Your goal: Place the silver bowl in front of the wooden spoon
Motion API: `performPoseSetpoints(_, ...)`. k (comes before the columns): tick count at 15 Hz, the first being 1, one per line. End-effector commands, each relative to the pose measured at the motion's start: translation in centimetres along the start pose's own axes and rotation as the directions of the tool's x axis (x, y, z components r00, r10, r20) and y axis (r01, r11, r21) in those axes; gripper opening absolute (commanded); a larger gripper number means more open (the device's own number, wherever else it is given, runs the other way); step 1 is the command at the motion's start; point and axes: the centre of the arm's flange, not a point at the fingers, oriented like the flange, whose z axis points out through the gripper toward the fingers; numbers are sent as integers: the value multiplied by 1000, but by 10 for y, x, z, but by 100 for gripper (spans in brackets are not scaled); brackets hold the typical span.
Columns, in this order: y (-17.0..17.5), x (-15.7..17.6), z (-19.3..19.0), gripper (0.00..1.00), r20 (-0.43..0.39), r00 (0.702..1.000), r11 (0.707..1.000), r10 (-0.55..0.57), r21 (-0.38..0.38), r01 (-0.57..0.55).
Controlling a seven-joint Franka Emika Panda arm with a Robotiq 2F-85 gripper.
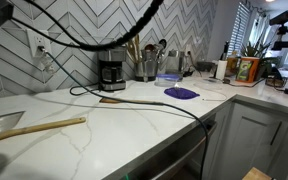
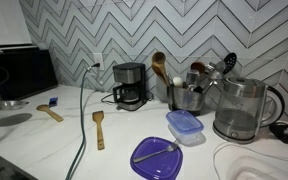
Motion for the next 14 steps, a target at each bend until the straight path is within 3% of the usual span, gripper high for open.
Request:
performPoseSetpoints(1,-15,-7,18,1,106,982,987,157,-38,-154)
performPoseSetpoints(8,-26,-11,52,1,210,926,949,315,-60,-310)
performPoseSetpoints(11,-28,-13,65,1,207,915,938,345,-76,-337)
performPoseSetpoints(14,-28,-15,71,1,187,914,931,360,-139,-338)
